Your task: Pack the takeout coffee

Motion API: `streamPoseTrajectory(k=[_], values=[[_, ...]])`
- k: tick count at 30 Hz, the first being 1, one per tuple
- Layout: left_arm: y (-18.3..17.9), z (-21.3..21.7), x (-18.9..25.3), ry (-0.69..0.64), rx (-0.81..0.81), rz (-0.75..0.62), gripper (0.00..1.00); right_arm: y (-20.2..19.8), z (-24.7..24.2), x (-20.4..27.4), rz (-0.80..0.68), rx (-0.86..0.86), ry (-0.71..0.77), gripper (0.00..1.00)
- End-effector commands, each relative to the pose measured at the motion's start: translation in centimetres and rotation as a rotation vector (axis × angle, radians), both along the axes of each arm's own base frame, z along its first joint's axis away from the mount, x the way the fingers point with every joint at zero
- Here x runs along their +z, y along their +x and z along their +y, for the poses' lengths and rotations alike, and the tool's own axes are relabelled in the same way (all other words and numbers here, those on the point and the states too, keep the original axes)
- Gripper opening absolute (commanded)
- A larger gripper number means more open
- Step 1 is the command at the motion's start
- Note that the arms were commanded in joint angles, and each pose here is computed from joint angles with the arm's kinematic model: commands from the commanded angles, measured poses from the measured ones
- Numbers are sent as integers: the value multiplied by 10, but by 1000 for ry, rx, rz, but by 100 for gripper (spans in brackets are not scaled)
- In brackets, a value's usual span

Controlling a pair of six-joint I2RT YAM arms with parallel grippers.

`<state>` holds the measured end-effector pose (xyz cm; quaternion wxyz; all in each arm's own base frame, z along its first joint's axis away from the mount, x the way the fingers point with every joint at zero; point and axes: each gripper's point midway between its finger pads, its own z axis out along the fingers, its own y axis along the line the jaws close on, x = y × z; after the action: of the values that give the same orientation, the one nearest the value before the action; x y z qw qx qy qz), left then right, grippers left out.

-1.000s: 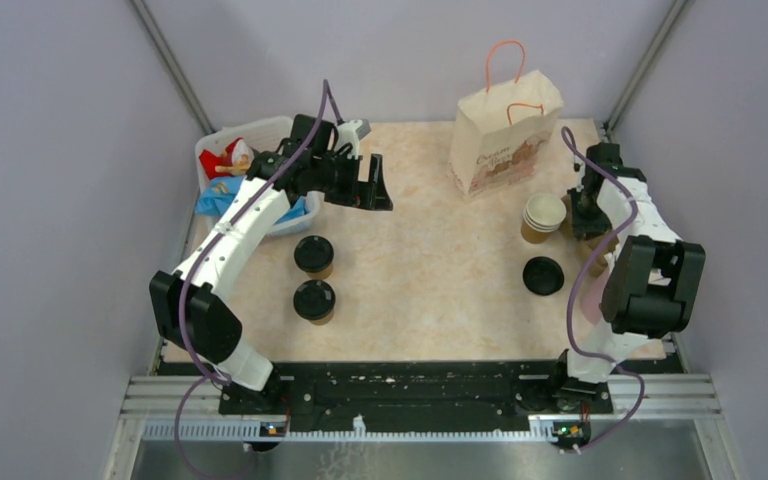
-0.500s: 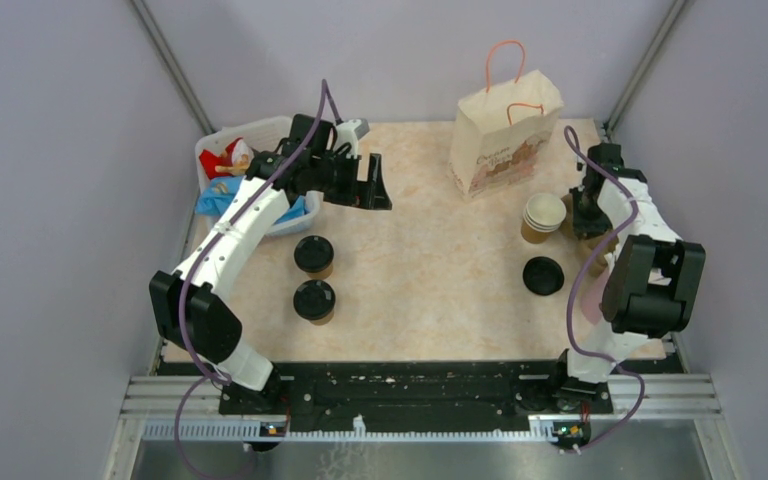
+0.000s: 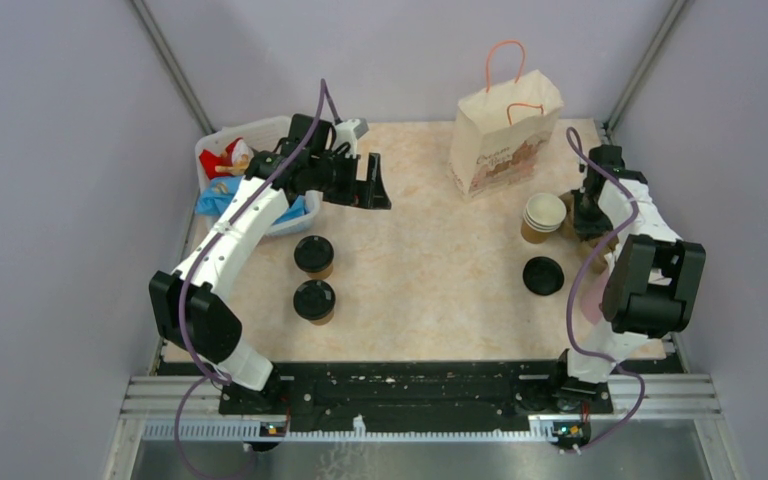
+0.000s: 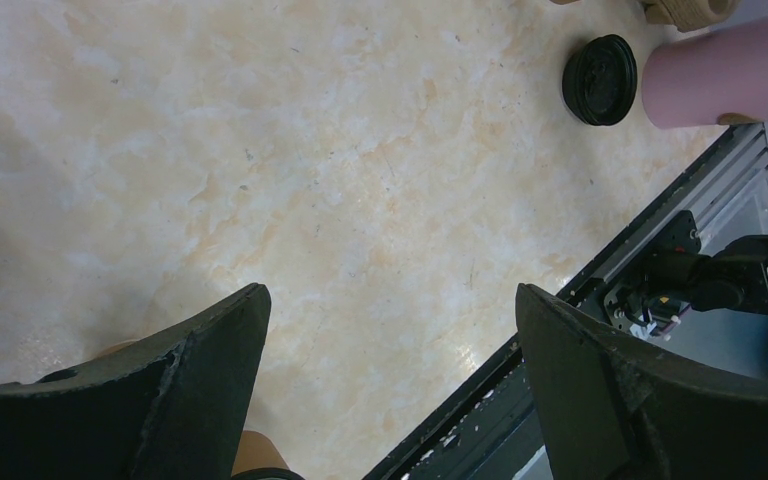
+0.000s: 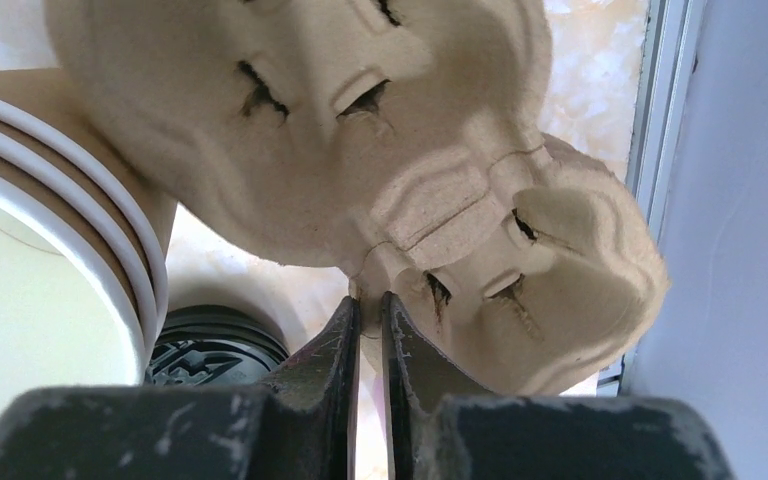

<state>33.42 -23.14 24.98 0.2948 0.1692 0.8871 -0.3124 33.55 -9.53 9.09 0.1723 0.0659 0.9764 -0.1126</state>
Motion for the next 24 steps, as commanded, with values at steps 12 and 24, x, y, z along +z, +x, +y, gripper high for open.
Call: streamPoseTrajectory(k=[12,24], values=[[-3,-2,8,-30,-16,-17,98,8,-14,24,-76,-112,-39,0],[-4,-2,9,-37,-20,-16,98,2,-27,35,-126,-351,-88,0]])
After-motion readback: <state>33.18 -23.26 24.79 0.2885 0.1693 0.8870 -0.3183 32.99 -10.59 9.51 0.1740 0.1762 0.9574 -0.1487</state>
